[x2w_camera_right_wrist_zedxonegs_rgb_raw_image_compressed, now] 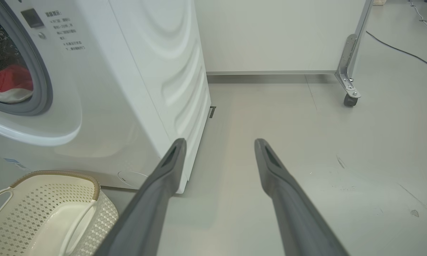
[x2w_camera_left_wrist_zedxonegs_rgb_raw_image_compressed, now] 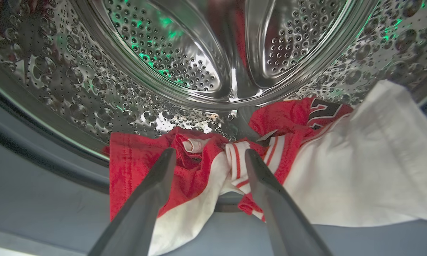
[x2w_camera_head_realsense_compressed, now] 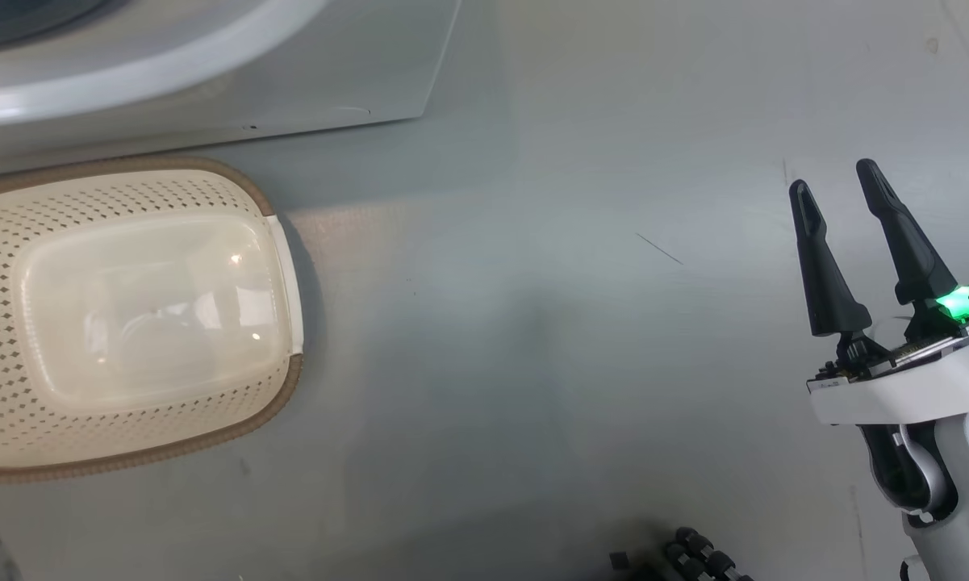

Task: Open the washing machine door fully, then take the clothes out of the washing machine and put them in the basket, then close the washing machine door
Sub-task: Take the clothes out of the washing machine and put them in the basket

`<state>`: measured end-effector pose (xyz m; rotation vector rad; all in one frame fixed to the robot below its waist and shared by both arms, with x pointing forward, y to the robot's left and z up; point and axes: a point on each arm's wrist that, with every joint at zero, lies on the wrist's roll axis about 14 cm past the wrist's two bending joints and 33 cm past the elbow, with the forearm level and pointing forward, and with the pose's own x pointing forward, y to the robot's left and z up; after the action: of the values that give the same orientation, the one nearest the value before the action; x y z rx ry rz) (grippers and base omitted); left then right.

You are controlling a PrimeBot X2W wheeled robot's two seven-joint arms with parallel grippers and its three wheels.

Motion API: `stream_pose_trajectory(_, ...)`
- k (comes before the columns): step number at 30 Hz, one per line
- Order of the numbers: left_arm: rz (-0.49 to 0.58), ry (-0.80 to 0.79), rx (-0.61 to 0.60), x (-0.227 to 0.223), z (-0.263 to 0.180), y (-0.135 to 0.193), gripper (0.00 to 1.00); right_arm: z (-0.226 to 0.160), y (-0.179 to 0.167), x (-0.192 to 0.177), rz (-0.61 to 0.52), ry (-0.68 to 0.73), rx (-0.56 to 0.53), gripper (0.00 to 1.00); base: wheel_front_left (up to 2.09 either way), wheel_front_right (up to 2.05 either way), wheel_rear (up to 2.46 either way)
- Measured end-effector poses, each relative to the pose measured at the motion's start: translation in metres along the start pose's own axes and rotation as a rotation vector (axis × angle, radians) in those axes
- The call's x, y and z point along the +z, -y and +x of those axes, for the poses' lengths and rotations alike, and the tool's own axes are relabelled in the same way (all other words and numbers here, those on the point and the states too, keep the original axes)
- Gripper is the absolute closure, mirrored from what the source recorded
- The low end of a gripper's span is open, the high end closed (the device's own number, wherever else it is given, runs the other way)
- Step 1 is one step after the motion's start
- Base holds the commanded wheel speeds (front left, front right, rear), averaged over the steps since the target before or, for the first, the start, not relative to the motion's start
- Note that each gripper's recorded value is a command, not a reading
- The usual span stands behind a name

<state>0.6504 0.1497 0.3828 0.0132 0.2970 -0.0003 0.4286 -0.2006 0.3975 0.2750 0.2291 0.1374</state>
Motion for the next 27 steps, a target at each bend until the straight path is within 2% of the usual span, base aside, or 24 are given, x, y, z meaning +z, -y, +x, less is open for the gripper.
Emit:
stream_pose_trajectory(10,0.119,-0.118,0.057,-0.021,0.043,-0.021,0.0,0.016,0.007,-0.012,0.005,-0.024,-0.004,0.0,0.0,0.0,0.0)
stream_pose_trajectory(13,0.132,-0.162,0.04,-0.034,0.048,-0.012,0.0,0.015,0.011,-0.014,0.001,-0.032,-0.014,0.0,0.0,0.0,0.0)
stream_pose_trajectory(18,0.155,-0.181,0.046,-0.028,0.059,-0.009,0.0,0.018,0.011,-0.016,-0.002,-0.035,-0.012,0.0,0.0,0.0,0.0)
stream_pose_trajectory(27,0.178,-0.26,0.091,-0.045,0.068,-0.025,0.0,0.021,0.017,-0.016,-0.003,-0.036,-0.023,0.0,0.0,0.0,0.0)
